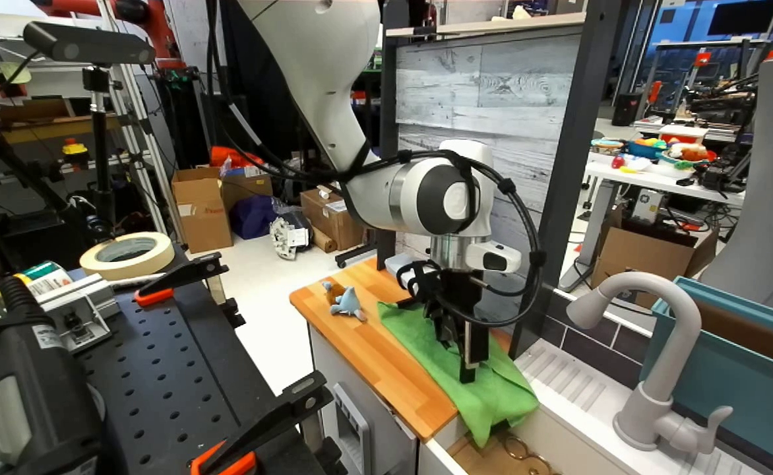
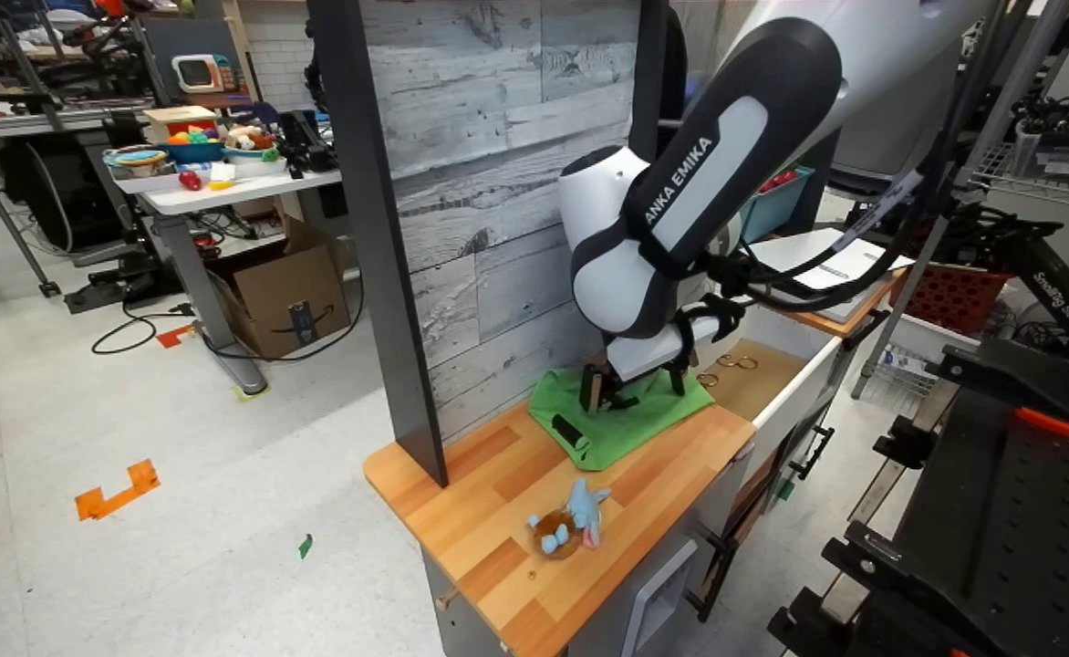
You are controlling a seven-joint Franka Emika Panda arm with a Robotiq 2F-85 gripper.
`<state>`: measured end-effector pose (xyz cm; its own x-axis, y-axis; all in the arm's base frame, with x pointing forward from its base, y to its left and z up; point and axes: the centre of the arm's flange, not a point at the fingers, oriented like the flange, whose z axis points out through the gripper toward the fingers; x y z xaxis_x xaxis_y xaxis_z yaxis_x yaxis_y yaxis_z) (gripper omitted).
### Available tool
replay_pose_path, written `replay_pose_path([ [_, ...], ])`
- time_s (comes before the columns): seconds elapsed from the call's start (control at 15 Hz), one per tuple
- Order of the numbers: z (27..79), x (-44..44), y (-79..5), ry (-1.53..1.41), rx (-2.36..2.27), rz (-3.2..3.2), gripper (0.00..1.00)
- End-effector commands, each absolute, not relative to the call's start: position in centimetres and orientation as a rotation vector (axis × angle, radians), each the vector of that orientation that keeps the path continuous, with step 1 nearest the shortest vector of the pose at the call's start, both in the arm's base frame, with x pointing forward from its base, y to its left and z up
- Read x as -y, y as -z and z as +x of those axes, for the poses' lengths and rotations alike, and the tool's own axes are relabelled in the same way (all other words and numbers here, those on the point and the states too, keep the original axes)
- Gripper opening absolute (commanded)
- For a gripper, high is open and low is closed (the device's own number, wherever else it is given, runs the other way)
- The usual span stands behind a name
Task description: Move the green towel to the right
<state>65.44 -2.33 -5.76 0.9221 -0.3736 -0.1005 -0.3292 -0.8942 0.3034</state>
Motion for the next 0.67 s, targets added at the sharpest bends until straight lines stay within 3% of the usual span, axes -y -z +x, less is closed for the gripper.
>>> replay_pose_path([
  [0.0, 62.6, 3.1, 4.3, 0.257, 0.436, 2.759, 1.0],
  [0.6, 58.1, 2.6, 2.1, 0.31, 0.251, 2.793, 1.0],
])
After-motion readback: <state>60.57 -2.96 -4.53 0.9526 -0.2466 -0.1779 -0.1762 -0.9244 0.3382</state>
